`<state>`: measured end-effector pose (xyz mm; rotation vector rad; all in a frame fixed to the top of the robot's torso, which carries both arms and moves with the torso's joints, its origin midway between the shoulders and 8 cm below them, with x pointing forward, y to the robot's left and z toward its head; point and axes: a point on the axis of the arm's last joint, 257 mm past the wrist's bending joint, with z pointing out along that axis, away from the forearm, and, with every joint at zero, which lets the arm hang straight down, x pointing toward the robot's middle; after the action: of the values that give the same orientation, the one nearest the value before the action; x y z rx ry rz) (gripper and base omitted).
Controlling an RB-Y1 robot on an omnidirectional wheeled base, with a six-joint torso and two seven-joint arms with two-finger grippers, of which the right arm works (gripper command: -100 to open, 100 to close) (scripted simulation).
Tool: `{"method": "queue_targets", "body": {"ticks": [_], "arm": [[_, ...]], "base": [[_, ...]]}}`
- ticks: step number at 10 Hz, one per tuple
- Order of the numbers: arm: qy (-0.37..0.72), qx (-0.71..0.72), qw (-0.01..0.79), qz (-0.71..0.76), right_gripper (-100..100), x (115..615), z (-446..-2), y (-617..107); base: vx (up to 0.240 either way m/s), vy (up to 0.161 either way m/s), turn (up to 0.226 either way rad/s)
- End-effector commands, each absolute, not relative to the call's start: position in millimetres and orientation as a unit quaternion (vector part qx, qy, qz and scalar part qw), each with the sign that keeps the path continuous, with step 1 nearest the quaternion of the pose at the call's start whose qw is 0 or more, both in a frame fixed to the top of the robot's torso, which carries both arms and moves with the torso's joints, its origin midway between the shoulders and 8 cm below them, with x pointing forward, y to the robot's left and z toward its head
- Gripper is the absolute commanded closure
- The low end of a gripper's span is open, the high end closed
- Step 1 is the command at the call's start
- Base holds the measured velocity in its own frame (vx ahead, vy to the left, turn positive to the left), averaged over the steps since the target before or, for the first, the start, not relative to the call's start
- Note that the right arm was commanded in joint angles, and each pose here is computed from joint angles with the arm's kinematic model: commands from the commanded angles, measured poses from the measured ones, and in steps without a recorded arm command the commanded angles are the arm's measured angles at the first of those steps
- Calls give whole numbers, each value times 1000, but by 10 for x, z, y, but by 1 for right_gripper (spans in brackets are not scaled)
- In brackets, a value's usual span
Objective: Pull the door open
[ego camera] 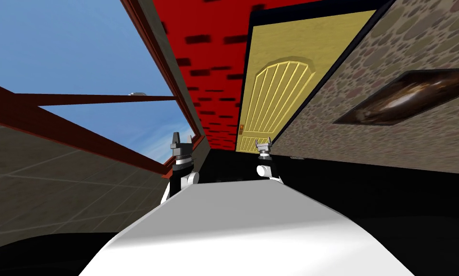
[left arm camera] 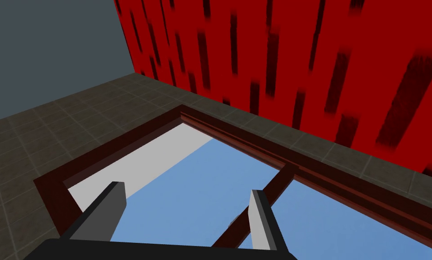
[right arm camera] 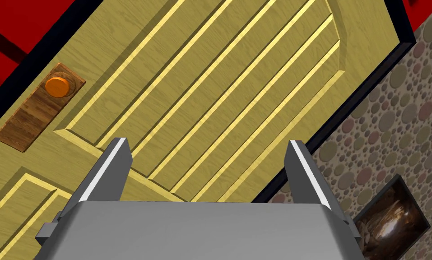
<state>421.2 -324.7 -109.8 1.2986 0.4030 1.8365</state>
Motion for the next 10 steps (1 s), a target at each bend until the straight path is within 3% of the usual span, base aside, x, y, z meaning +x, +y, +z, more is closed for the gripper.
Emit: {"method": "queue_targets", "body": {"ticks": [1, 10], "arm": [[147, 530, 397, 735, -100, 4265, -1200, -3287], [70, 594, 301, 743, -100, 4470, -1738, -3445]], "base": [[110, -3, 67], [102, -3, 72]]}}
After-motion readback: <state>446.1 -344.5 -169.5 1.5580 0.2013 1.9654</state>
